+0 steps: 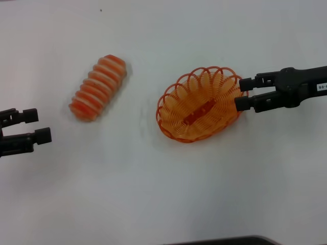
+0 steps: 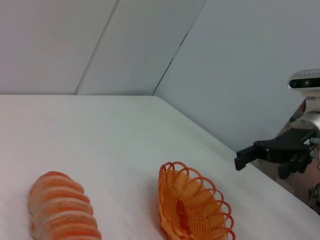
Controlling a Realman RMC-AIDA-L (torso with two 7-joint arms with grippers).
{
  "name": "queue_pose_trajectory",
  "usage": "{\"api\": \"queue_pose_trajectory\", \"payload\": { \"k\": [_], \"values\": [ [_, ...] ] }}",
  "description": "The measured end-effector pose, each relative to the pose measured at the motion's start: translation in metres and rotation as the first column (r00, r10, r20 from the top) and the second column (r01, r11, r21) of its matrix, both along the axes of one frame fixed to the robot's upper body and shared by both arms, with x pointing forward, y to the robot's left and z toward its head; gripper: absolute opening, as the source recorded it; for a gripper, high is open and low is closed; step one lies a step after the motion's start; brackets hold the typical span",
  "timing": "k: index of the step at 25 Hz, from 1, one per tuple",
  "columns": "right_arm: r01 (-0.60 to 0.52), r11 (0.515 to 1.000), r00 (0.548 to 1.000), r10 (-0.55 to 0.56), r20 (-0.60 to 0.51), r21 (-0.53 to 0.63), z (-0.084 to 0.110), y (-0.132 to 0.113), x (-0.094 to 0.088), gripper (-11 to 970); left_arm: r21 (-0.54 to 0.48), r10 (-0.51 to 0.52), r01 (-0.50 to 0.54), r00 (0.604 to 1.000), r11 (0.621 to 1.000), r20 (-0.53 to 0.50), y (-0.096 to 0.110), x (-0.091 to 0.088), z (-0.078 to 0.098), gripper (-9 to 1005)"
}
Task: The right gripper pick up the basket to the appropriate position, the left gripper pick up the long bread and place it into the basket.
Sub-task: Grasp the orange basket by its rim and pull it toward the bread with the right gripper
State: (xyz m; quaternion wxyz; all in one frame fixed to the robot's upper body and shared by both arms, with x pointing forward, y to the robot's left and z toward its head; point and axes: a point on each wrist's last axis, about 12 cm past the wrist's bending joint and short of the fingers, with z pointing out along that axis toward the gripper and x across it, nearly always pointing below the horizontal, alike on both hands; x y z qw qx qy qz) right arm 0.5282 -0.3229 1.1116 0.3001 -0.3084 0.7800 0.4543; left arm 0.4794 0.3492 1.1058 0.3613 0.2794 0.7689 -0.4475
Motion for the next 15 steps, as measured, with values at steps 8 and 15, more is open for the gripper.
{"api": "queue_pose_trajectory", "payload": {
  "k": [8, 15],
  "values": [
    [0.016, 0.998, 1.000, -0.017, -0.024, -0.054, 0.034, 0.002, 0.031, 915, 0.001, -0.005, 0.005, 1.000, 1.000, 0.007, -0.002, 0.004, 0.002, 872],
    [0.070, 0.934, 0.990, -0.107, -0.088, -0.349, 0.088, 0.029, 0.080, 916, 0.002, -0.005, 0.005, 1.000, 1.000, 0.008, -0.002, 0.006, 0.003, 872]
  ]
}}
